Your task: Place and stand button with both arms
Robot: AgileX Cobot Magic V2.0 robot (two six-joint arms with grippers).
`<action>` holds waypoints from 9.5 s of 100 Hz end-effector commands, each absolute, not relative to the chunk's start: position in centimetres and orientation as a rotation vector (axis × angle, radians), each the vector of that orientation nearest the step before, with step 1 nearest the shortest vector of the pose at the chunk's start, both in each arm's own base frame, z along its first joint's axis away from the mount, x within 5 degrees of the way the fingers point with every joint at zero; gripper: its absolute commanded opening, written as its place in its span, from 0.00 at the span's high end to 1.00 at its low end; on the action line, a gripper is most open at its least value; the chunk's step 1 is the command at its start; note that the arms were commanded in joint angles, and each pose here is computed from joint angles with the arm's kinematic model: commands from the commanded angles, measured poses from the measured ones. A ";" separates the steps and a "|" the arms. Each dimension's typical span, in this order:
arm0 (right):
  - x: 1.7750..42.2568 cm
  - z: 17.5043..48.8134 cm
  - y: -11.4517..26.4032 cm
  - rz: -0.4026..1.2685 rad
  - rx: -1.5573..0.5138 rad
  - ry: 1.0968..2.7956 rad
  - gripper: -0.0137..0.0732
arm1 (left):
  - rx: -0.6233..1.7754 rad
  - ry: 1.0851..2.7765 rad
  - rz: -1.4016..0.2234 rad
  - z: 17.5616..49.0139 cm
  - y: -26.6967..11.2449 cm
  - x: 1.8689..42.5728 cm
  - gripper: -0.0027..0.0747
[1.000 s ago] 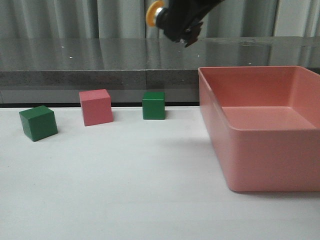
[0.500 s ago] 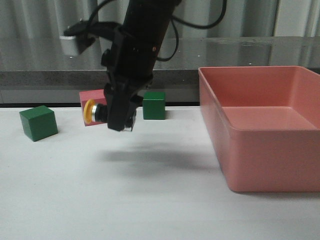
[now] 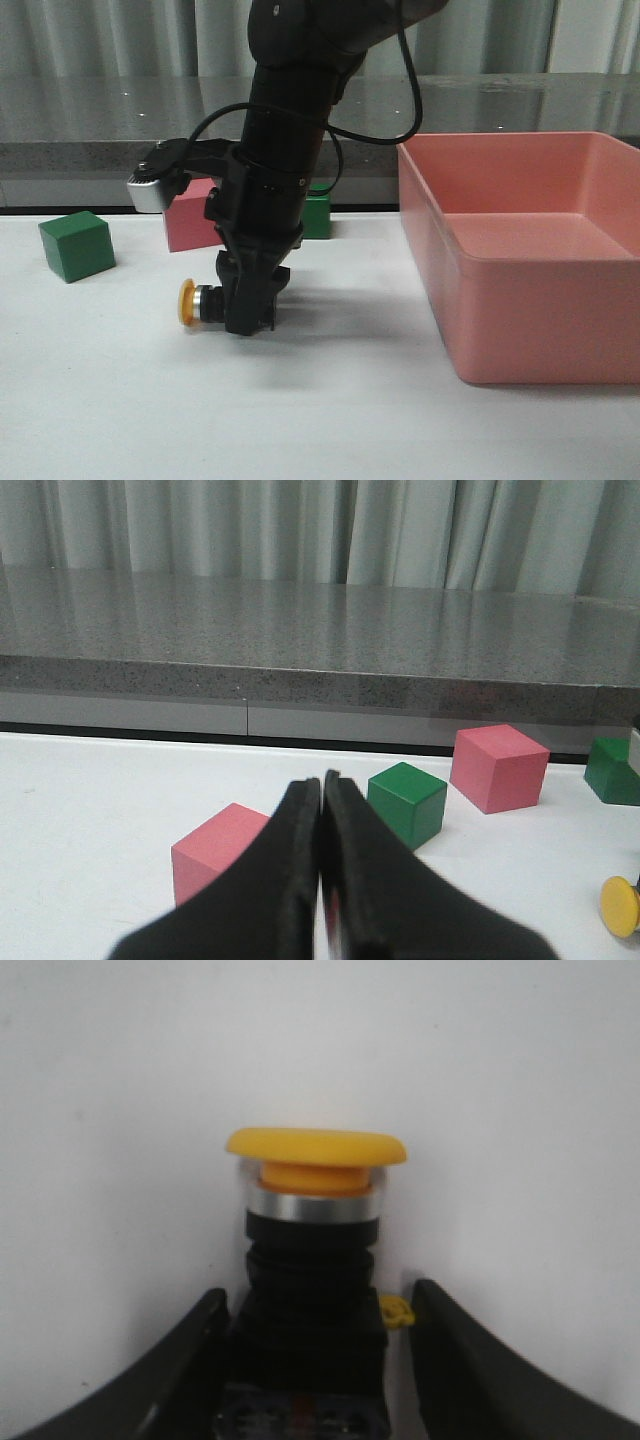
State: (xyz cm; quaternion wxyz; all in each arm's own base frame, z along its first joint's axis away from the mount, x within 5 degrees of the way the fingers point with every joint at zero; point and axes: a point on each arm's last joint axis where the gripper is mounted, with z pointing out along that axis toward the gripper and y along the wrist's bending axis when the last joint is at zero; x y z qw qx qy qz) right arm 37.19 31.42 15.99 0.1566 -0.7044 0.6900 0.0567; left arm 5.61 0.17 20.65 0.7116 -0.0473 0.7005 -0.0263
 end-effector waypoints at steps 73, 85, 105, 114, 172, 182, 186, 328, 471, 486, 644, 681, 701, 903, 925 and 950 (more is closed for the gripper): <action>36.8 25.1 31.2 0.148 -1.948 1.860 0.10 | -0.103 1.473 -0.074 20.5 0.1 5.4 0.99; 36.2 28.4 30.2 0.156 -1.876 1.882 0.10 | -0.103 1.473 -0.074 20.5 0.1 5.4 0.99; 35.4 34.8 25.8 0.169 -1.628 1.995 0.18 | -0.103 1.473 -0.074 20.5 0.1 5.4 0.99; 35.2 37.6 22.7 0.170 -1.483 2.062 0.30 | -0.103 1.473 -0.074 20.5 0.1 5.4 0.99; 31.5 45.0 2.4 0.045 -0.489 2.235 0.91 | -0.103 1.473 -0.074 20.5 0.1 5.4 0.99; 29.0 44.0 1.3 0.009 -0.418 2.183 0.91 | -0.103 1.473 -0.074 20.5 0.1 5.4 0.99; 27.8 44.0 1.0 -0.007 -0.394 2.146 0.91 | -0.103 1.473 -0.074 20.5 0.1 5.4 0.99; 6.3 29.9 0.3 -0.126 -0.174 1.556 0.91 | -0.103 1.473 -0.074 20.5 0.1 5.4 0.99; 6.3 29.9 0.3 -0.126 -0.174 1.556 0.91 | 0.264 1.960 0.042 35.7 -1.4 21.5 0.88; 6.3 29.9 0.3 -0.126 -0.174 1.556 0.91 | 0.317 2.025 0.014 34.0 -2.5 23.2 0.48; 6.3 29.9 0.3 -0.126 -0.174 1.556 0.91 | 1.221 1.677 -0.625 15.7 -11.1 33.9 0.22; 6.3 29.9 0.3 -0.126 -0.174 1.556 0.91 | 1.235 1.687 -0.682 13.2 -11.4 35.0 0.22; 6.3 29.9 0.3 -0.126 -0.174 1.556 0.91 | 1.233 1.732 -0.714 11.3 -11.4 34.9 0.24; 6.3 29.9 0.3 -0.126 -0.174 1.556 0.91 | 2.043 2.109 0.654 26.9 -21.7 31.4 0.99; 6.3 29.9 0.3 -0.126 -0.174 1.556 0.91 | 2.048 2.137 0.668 25.6 -22.1 31.8 0.99; 6.3 29.9 0.3 -0.126 -0.174 1.556 0.91 | 1.949 2.169 0.722 25.7 -21.9 32.2 0.99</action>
